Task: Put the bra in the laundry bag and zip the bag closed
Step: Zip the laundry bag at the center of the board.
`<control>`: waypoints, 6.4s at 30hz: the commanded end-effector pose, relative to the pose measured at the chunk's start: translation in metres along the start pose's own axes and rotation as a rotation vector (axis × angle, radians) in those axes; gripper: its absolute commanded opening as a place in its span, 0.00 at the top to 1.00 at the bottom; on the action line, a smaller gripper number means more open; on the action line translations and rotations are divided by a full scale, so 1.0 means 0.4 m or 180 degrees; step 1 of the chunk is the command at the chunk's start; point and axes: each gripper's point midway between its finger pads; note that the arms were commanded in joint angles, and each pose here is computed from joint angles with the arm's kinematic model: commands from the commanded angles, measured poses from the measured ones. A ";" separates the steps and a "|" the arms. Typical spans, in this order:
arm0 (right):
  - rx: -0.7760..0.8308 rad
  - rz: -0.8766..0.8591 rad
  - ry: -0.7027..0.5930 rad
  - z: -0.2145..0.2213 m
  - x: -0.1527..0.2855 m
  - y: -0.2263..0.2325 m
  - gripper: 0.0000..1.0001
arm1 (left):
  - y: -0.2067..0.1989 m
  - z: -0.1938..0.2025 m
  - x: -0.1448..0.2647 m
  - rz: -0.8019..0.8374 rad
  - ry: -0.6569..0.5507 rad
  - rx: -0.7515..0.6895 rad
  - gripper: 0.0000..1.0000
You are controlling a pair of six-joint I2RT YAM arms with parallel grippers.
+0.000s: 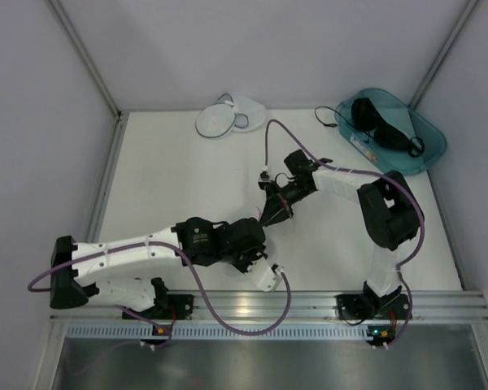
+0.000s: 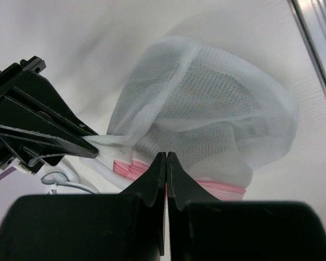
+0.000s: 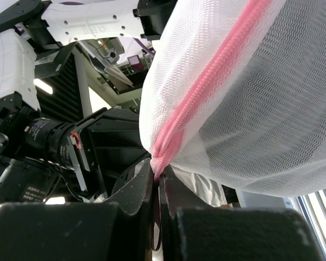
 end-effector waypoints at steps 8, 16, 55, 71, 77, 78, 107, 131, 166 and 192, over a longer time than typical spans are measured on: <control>0.0637 0.0092 -0.0155 -0.069 0.069 0.061 1.00 | -0.063 -0.050 0.066 0.0376 -0.0459 0.0229 1.00; 0.0992 0.0613 -0.0228 -0.096 0.094 0.056 0.36 | 0.001 -0.073 0.044 0.0093 -0.0438 0.0872 1.00; 0.0842 0.0571 0.0126 -0.023 0.050 0.040 0.97 | 0.122 -0.149 0.033 -0.0089 -0.0807 0.1226 1.00; 0.0893 0.0594 0.0261 0.004 0.022 0.035 0.34 | 0.142 -0.128 0.022 -0.0211 -0.0649 0.1104 1.00; 0.0890 0.0553 0.0353 0.006 0.004 0.034 0.65 | 0.150 -0.127 0.021 -0.0258 -0.0644 0.1093 1.00; 0.0905 0.0563 0.0351 0.004 0.004 0.033 0.68 | 0.145 -0.127 0.022 -0.0241 -0.0655 0.1091 1.00; 0.2056 0.1392 -0.0341 -0.266 0.129 0.104 0.13 | 0.035 -0.150 0.029 0.0366 -0.0962 0.2137 1.00; 0.1169 0.0751 0.0299 0.003 0.050 0.049 0.56 | 0.154 -0.122 0.001 -0.0060 -0.0831 0.1979 1.00; 0.1228 0.0939 0.0433 0.016 0.079 0.042 0.23 | 0.111 -0.125 -0.026 -0.0020 -0.0716 0.1951 1.00; 0.1663 0.1051 -0.0039 -0.214 0.119 0.071 0.57 | -0.008 -0.134 -0.030 0.0359 -0.0766 0.2024 1.00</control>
Point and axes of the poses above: each gripper's point midway between its finger pads, its own x axis back along the fingers, its own y axis along the line the jaws close on, z = x × y, and after that the axes turned 5 degrees about x, right-handed
